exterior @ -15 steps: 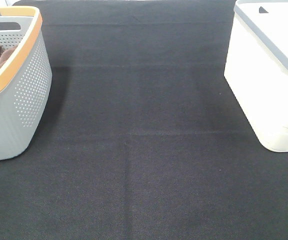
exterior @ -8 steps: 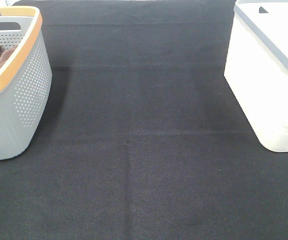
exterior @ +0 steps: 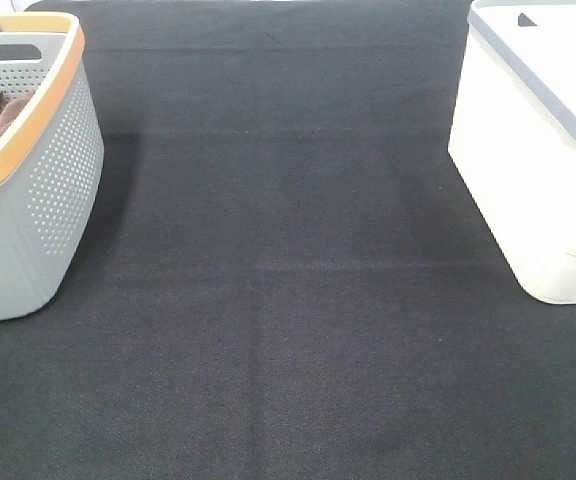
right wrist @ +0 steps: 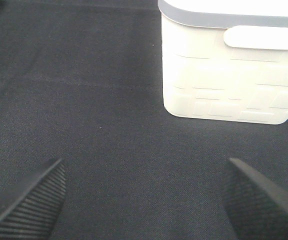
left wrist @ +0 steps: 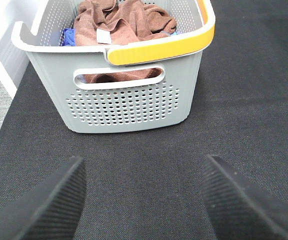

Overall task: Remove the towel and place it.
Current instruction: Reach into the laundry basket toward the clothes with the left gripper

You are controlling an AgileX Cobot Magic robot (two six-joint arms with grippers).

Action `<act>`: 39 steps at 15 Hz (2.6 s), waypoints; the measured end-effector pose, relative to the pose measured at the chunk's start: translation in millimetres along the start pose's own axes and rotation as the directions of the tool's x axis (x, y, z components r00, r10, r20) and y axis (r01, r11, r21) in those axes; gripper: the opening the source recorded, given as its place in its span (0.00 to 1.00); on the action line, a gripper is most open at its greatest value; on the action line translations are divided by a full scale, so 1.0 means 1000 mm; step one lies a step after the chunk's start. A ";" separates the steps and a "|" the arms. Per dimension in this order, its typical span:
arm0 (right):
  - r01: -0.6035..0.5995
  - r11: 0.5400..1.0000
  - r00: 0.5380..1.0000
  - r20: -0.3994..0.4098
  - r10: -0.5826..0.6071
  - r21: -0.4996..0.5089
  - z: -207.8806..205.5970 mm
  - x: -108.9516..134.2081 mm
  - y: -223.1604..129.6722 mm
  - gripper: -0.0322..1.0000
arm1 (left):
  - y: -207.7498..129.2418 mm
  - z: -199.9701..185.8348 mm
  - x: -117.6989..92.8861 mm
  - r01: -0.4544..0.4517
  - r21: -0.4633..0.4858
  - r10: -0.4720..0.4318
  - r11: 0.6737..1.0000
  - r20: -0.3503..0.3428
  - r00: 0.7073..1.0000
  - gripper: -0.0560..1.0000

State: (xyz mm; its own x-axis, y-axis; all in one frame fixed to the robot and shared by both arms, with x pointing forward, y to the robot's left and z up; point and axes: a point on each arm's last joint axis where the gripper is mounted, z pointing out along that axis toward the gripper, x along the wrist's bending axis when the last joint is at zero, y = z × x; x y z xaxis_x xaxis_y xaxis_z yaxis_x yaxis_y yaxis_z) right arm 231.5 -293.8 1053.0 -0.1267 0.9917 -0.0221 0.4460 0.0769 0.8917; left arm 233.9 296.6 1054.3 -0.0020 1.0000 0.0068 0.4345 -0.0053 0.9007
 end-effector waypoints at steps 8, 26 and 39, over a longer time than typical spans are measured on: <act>0.000 1.000 1.000 0.000 0.000 0.000 0.000 0.000 0.000 0.81 | 0.000 0.000 0.000 0.000 0.000 0.000 1.000 0.000 1.000 0.66; 0.000 1.000 1.000 0.000 0.000 0.000 0.000 0.000 0.000 0.81 | 0.000 0.000 0.000 0.000 0.000 0.000 1.000 0.000 1.000 0.66; 0.000 1.000 1.000 0.000 0.000 0.000 0.000 0.000 0.000 0.81 | 0.000 0.000 0.000 0.000 0.000 0.000 1.000 0.000 1.000 0.66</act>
State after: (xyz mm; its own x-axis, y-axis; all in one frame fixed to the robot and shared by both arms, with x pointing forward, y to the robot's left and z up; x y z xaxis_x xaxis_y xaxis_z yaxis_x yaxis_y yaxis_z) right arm 231.5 -293.8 1053.0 -0.1267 0.9917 -0.0221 0.4460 0.0769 0.8917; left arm 233.9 296.6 1054.3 -0.0020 1.0000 0.0068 0.4345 -0.0053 0.9007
